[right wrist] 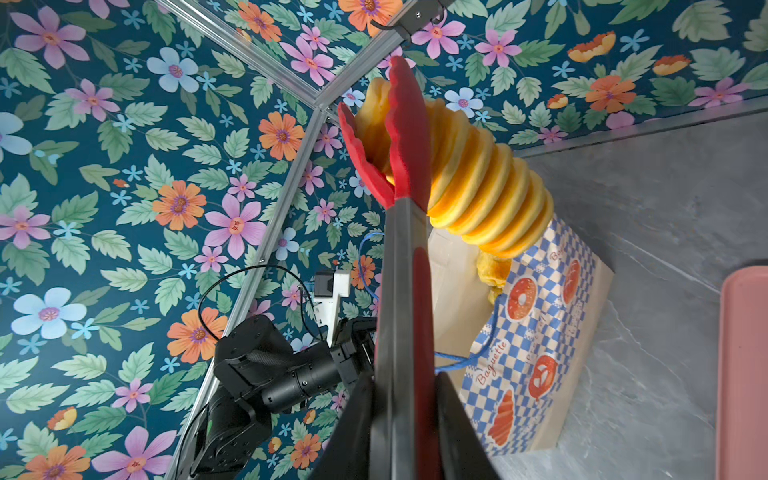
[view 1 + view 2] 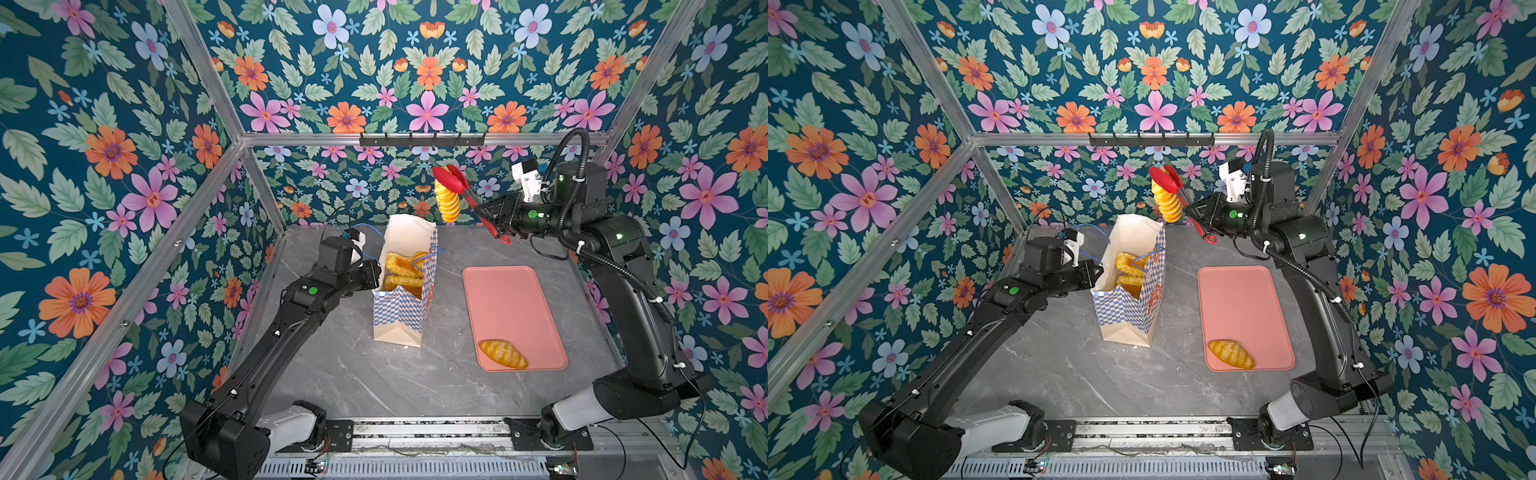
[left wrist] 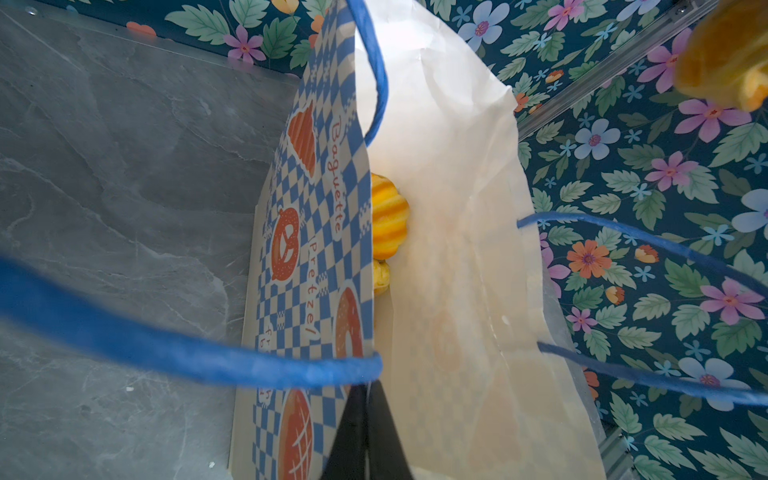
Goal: Place the fake bread into the paper bag
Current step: 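Lift the ridged bread with the tongs and carry it over the bag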
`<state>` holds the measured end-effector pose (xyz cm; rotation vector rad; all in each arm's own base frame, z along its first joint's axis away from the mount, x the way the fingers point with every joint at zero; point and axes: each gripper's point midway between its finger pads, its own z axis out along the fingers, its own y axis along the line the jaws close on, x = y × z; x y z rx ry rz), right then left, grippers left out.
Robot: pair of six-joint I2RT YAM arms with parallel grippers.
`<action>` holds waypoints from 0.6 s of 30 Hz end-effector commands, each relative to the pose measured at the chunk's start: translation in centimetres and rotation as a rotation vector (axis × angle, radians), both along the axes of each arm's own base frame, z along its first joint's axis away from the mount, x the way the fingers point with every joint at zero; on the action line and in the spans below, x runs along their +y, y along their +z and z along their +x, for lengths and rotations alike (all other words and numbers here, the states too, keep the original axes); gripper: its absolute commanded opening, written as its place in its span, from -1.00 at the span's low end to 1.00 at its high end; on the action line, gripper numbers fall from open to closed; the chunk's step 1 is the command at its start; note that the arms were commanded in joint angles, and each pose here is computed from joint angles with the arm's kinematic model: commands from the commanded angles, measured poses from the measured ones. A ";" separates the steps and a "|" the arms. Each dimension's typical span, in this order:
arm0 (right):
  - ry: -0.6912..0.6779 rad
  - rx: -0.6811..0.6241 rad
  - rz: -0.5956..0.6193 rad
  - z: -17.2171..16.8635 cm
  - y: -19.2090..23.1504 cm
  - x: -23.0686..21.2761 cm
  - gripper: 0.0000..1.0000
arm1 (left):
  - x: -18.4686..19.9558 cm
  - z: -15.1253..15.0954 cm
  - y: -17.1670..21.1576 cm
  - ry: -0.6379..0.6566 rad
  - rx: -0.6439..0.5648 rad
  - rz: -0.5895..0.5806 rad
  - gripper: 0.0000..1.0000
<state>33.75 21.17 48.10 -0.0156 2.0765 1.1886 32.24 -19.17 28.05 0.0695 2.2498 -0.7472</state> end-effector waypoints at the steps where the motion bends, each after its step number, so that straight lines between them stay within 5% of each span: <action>1: 0.061 -0.070 0.091 0.2 2.6 1.5 -0.71 | -0.2 0.1 0.6 -0.007 -0.024 -0.010 -0.90; 18: 0.173 -0.026 0.094 0.3 0.8 6.9 -0.71 | -0.1 -0.1 0.9 -0.007 -0.029 -0.013 -0.91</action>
